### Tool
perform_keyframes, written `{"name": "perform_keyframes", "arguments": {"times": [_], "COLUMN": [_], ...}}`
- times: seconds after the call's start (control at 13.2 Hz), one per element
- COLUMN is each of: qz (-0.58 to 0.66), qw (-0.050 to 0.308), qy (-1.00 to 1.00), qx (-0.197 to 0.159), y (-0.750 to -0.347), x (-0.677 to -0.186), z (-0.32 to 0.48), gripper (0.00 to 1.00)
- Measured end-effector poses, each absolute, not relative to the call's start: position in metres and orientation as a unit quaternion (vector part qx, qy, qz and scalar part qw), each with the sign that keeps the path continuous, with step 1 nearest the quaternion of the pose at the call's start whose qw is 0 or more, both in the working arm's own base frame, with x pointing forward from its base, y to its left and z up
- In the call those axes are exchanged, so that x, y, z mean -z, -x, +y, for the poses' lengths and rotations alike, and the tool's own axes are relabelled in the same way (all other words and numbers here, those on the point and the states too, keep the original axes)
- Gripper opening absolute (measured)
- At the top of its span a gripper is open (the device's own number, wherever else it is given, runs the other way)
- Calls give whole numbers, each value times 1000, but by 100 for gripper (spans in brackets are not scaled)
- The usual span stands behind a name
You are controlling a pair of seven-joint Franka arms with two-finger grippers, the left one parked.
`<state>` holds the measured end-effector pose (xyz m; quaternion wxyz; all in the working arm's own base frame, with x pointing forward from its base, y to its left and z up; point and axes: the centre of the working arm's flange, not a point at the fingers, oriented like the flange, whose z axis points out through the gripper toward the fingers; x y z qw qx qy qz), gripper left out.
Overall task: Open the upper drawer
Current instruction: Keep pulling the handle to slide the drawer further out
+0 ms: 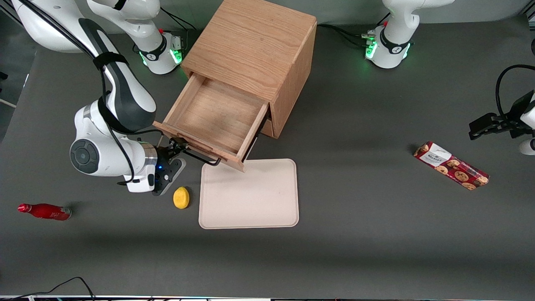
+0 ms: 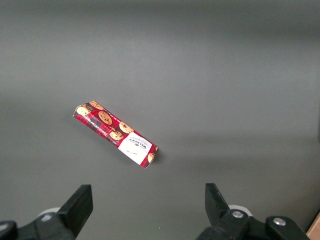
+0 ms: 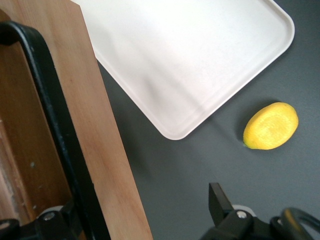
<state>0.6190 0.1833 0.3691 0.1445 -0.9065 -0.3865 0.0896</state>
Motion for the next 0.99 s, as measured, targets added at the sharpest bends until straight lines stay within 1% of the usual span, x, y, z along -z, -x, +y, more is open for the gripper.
{"name": "perform_keyframes", "arguments": {"times": [0.53,0.99], "qz": [-371,-370], "qw": [149,153], "qy": [913,913], "qx": [-85,-81], "y": [-628,-630], "x": [-367,-369], "z": [158,157], "gripper": [100,100]}}
